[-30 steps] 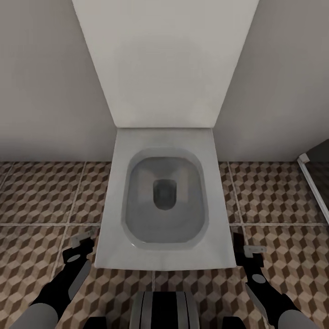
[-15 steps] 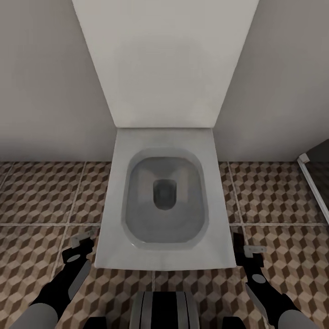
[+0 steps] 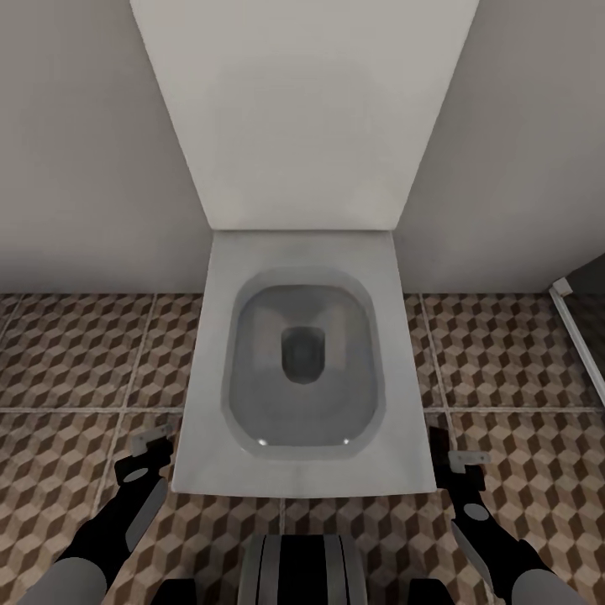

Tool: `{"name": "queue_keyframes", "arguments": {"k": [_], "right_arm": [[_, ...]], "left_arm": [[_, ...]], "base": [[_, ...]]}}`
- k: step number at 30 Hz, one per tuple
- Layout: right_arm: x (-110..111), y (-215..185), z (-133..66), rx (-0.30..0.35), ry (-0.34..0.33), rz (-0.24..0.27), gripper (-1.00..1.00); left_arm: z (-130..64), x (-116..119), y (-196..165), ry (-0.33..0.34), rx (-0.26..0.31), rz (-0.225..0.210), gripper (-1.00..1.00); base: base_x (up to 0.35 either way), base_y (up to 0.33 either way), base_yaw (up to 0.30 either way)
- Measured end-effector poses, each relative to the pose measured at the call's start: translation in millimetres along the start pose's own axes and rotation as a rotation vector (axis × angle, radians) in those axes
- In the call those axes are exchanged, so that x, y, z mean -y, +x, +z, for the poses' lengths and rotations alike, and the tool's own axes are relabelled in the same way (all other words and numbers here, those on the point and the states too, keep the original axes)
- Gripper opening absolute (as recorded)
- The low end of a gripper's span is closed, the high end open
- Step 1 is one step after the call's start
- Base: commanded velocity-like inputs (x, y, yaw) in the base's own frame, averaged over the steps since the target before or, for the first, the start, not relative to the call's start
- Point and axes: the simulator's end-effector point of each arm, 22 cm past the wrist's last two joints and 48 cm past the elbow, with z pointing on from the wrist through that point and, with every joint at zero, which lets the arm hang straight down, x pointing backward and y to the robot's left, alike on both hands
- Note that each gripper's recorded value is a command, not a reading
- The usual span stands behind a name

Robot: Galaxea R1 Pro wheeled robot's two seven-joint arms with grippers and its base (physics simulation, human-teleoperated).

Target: Take the four mousetraps from the cabinet in the bathroom and place them on the bathroom floor. Make sure all four end up on the same floor surface, and ensure that at least two of them are either under or directly next to the same bathroom sink.

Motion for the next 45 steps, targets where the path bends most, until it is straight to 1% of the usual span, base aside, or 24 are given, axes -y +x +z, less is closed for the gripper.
{"name": "queue_keyframes", "arguments": {"k": [45], "right_arm": [[0.0, -0.1, 0.0, 0.000, 0.000, -0.001, -1.00]], "left_arm": [[0.0, 0.1, -0.2, 0.000, 0.001, -0.001, -1.00]], "base": [[0.000, 0.000, 0.000]]}}
